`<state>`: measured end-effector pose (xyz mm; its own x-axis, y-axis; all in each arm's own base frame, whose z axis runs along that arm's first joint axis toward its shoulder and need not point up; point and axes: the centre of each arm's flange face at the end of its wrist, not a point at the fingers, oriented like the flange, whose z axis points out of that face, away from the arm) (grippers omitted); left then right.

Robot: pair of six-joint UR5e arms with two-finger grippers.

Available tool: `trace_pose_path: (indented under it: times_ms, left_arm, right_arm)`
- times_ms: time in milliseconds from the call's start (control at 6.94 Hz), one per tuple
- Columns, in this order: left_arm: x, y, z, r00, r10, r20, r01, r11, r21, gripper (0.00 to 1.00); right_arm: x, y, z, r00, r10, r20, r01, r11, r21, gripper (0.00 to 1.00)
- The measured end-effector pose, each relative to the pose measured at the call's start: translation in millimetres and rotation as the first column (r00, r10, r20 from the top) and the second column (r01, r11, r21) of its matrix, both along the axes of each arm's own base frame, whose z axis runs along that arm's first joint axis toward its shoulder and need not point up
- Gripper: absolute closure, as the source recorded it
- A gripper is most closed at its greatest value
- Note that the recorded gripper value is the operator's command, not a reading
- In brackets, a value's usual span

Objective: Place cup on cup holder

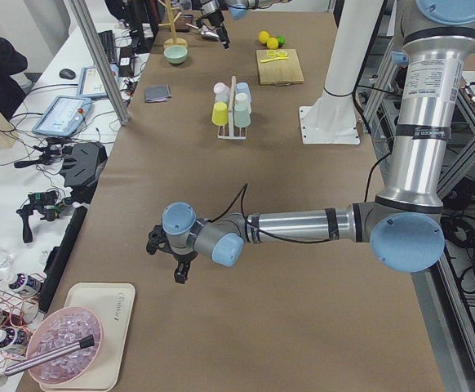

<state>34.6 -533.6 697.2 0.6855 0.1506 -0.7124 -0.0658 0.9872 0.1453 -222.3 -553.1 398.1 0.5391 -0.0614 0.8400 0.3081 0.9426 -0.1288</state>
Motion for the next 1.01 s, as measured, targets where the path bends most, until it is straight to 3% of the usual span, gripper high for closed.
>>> trace_pose_path:
  times_ms: [144, 432, 576, 720, 1008]
  left_arm:
    - [-32, 12, 20, 1.000, 0.006, 0.015, -0.005, 0.998, -0.067, 0.03]
    - [-97, 40, 46, 0.999, 0.021, 0.041, -0.016, 0.991, -0.133, 0.04]
    - [-116, 52, 54, 0.997, 0.052, 0.058, -0.043, 0.988, -0.147, 0.03]
    - [-127, 57, 55, 0.995, 0.067, 0.074, -0.055, 0.986, -0.156, 0.03]
    - [-133, 53, 35, 0.996, 0.015, 0.088, -0.001, 0.987, -0.161, 0.03]
  right_arm:
    - [28, 12, 18, 0.998, 0.037, -0.042, -0.033, 0.995, 0.090, 0.04]
    - [82, 25, 71, 0.980, 0.144, -0.139, -0.109, 0.967, 0.230, 0.07]
    - [106, 31, 94, 0.959, 0.209, -0.193, -0.163, 0.959, 0.232, 0.02]
    - [125, 37, 112, 0.926, 0.289, -0.243, -0.252, 0.952, 0.173, 0.01]
    - [163, 45, 147, 0.864, 0.395, -0.313, -0.401, 0.915, 0.048, 0.01]
